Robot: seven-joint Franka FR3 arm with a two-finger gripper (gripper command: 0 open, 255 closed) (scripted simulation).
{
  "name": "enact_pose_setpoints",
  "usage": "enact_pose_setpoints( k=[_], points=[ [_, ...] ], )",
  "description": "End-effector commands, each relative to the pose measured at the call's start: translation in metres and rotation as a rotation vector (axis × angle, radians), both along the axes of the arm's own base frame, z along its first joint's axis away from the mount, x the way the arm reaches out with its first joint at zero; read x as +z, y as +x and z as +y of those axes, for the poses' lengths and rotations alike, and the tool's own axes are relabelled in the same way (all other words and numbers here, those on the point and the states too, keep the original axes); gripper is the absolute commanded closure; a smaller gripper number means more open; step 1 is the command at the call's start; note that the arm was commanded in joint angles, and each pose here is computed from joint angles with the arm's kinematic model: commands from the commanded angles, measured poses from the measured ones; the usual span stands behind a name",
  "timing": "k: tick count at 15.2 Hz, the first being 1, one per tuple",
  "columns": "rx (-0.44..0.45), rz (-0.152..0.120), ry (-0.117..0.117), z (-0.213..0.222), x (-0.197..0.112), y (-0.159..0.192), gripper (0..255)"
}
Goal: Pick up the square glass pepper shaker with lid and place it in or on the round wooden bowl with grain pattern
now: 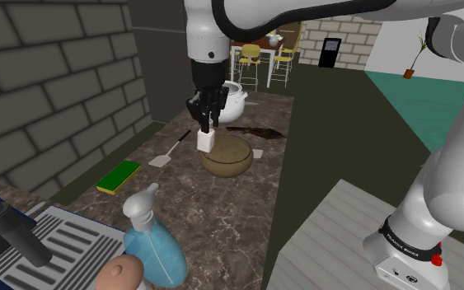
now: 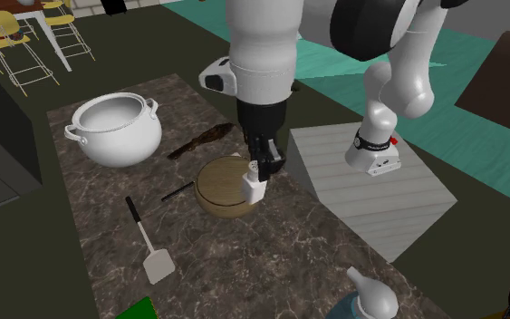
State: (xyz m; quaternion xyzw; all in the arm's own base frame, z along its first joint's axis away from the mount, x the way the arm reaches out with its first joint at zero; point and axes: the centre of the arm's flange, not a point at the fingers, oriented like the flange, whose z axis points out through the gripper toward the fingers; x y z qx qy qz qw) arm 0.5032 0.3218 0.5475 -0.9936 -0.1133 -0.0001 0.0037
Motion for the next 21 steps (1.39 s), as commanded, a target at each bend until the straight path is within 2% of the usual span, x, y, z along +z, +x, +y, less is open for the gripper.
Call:
enact_pose_setpoints(
  k=[1,10,21],
  points=[
    [0.001,0.0,0.0,-0.024,0.008,0.011,255],
    [0.001,0.0,0.0,-0.128,0.033,0.053,255],
    [0.001,0.0,0.0,-0.128,-0.025,0.053,255]
  ],
)
